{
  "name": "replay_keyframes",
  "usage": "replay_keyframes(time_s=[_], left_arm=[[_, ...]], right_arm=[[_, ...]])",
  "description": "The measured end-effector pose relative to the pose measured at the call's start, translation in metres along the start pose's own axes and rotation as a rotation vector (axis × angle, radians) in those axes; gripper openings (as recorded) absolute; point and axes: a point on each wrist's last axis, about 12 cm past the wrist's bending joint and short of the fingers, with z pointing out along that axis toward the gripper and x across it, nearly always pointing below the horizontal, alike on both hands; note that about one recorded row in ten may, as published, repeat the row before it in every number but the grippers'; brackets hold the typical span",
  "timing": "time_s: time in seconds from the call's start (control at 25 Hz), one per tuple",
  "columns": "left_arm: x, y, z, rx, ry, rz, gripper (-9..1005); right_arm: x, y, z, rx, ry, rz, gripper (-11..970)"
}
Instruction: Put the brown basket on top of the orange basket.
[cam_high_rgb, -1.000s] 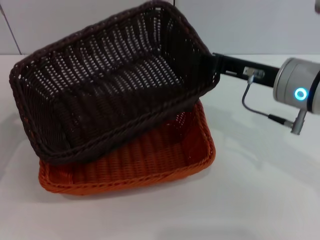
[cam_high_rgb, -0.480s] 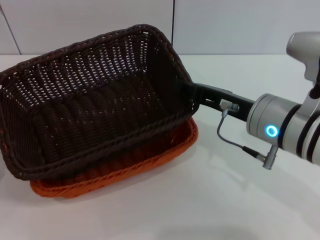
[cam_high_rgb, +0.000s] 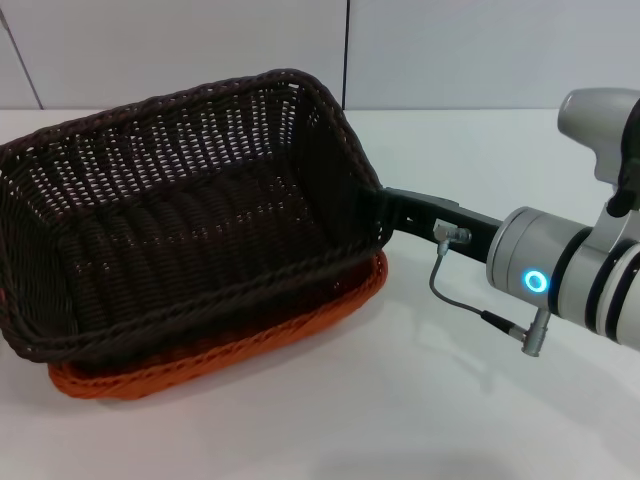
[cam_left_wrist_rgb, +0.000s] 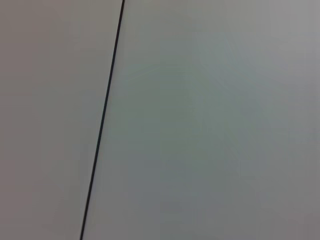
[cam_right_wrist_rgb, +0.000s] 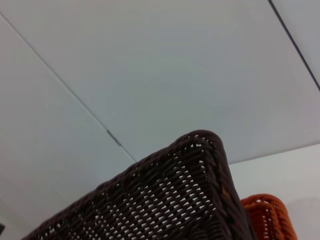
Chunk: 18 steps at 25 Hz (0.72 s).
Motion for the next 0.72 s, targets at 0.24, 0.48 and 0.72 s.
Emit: replay_keyframes(time_s=[0.24,0.48,0.72], left_arm=[[-0.004,0.006,-0.001,-0.019,-0.013,0.015,113],[-0.005,0.007,0.0,-0.027,-0.016,0.02,112],[-0.005,0.009,-0.001,-0.047,-0.02,0.019,112]], right_arm=[[0.0,0.001,-0.001,-0.011,0.022,-0.032,255],[-0.003,0.004,-0.004,-0.018,0.005,-0.082,258],[-0.013,-0.001,-0.013,0.004,-0.039,-0.153,486]])
